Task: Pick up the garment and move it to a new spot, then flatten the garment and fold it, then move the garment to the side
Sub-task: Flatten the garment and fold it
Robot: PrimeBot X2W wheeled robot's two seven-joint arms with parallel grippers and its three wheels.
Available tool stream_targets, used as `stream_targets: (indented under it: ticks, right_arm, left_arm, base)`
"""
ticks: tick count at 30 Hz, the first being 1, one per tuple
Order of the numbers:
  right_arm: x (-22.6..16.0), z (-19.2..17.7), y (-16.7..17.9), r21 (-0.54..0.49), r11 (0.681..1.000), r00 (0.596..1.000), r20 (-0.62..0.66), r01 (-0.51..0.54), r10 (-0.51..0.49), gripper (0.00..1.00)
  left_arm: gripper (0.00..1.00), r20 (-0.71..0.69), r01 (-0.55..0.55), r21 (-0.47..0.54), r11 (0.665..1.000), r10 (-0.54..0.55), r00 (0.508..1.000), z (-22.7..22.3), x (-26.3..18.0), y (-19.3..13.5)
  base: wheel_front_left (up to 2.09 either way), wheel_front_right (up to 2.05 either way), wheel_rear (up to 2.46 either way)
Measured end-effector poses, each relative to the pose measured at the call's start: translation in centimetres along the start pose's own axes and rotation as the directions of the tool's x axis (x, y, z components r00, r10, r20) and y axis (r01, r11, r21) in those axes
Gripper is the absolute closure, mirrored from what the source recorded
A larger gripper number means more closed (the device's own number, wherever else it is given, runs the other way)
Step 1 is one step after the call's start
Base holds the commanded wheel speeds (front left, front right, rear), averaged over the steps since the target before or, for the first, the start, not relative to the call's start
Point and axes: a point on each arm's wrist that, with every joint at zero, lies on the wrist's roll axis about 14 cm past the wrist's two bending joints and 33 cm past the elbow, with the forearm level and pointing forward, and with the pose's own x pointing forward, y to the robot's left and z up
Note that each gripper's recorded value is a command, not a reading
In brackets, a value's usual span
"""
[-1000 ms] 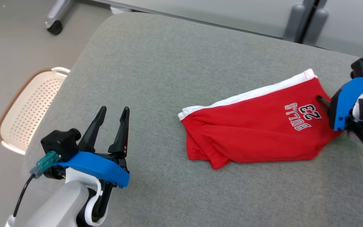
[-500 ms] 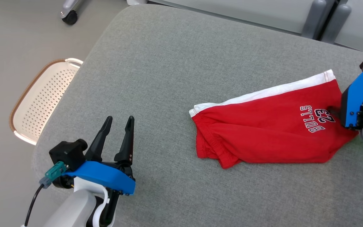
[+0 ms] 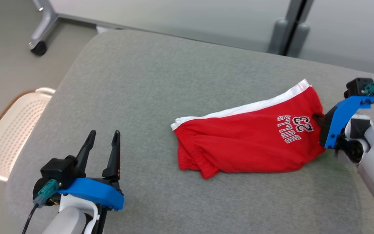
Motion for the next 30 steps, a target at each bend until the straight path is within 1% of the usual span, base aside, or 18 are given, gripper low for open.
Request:
stream_targets:
  ticks: [3,7,10,12,16,20,25,27,30]
  right_arm:
    - [-1.9,-0.2,-0.5,0.074,0.997,0.997,0.072,-0.008,0.002,1.0]
    - [-4.4,-1.0,-2.3,0.179,0.984,0.989,0.146,-0.002,-0.025,1.0]
    - [-6.3,-1.3,-3.7,0.267,0.964,0.975,0.213,-0.003,-0.056,1.0]
    - [-7.5,-1.6,-4.5,0.329,0.944,0.961,0.265,-0.012,-0.08,1.0]
    - [-9.4,-3.1,-6.0,0.396,0.918,0.941,0.314,-0.006,-0.129,1.0]
    - [-10.7,-3.8,-6.6,0.405,0.914,0.926,0.345,-0.002,-0.151,1.0]
    - [-11.7,-2.6,-6.5,0.358,0.934,0.91,0.387,0.001,-0.15,1.0]
    - [-11.6,-0.9,-5.5,0.327,0.945,0.902,0.414,-0.023,-0.121,1.0]
    - [-10.6,1.6,-2.3,0.271,0.958,0.898,0.438,-0.091,-0.039,1.0]
  left_arm:
    - [0.0,0.016,0.02,0.011,1.0,-0.02,1.0,0.3,0.2,-0.6]
    - [0.0,0.054,0.077,0.016,0.997,-0.078,0.995,1.2,1.1,-2.5]
    - [0.0,0.067,0.113,0.033,0.993,-0.115,0.991,1.3,1.4,-3.9]
    - [0.0,0.075,0.132,0.044,0.99,-0.135,0.988,1.5,1.5,-4.4]
    - [0.0,0.092,0.153,0.048,0.987,-0.157,0.983,1.6,1.6,-5.3]
    - [0.0,0.079,0.169,0.045,0.985,-0.172,0.982,0.9,1.5,-5.9]
    - [0.0,0.081,0.191,0.036,0.981,-0.194,0.978,0.8,1.5,-6.5]
    - [0.0,0.079,0.195,0.031,0.98,-0.197,0.977,0.6,1.3,-6.6]
    - [0.0,0.082,0.18,0.021,0.983,-0.181,0.98,0.5,0.8,-6.3]
  base:
    - [0.0,0.0,0.0]
    - [0.0,0.0,0.0]
    - [0.0,0.0,0.0]
    - [0.0,0.0,0.0]
    - [0.0,0.0,0.0]
    - [0.0,0.0,0.0]
    - [0.0,0.0,0.0]
    - [0.0,0.0,0.0]
    - [0.0,0.0,0.0]
